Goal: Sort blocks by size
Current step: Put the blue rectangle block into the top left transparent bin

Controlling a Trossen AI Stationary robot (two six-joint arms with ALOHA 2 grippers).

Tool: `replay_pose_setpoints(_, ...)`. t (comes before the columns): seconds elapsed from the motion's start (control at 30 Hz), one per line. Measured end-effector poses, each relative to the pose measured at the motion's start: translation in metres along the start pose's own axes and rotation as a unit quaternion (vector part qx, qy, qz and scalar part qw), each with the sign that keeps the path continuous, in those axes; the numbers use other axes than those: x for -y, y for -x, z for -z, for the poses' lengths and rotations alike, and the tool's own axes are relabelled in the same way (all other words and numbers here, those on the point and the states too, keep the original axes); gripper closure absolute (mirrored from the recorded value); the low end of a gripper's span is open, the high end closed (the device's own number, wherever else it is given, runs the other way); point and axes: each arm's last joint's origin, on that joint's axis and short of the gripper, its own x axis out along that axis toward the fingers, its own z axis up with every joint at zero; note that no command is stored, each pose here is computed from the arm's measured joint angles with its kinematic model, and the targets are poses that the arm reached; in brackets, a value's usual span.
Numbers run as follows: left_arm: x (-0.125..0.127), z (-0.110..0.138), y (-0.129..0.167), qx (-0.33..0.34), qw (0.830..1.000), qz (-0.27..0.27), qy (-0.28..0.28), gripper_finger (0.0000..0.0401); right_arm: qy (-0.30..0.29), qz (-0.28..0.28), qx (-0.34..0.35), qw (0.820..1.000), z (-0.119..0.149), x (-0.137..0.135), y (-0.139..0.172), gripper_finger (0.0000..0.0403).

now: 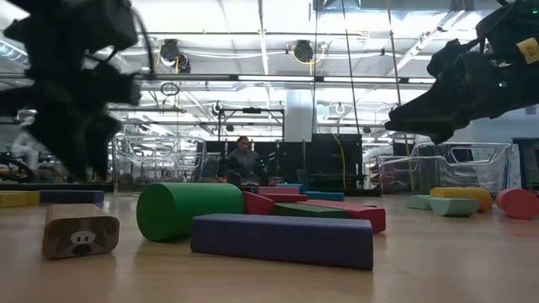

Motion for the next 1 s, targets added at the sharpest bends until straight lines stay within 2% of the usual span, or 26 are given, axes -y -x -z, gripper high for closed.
replay_pose_setpoints(0.2,0.001,-0.011,0.010,0.023,0.999,-0.025,-0.010,0.0139,0.026,0.000,0.003,1.000,-0.001,0.000,0.000,0.0227)
replay_pose_setpoints(0.53,-0.008,0.012,0.002,-0.051,0.995,-0.089,0.017,0.0139,0.034,0.001,0.003,0.999,0.000,0.000,0.000,0.0227)
replay_pose_setpoints(0.67,-0.007,0.010,-0.002,-0.051,0.995,-0.089,0.018,0.0139,0.029,0.000,0.002,1.000,0.000,0.000,0.000,0.0227)
replay_pose_setpoints(1.0,-0.004,0.011,-0.028,-0.118,0.986,-0.114,0.005,0.0146,0.026,0.001,0.002,1.000,0.000,0.000,0.000,0.0227)
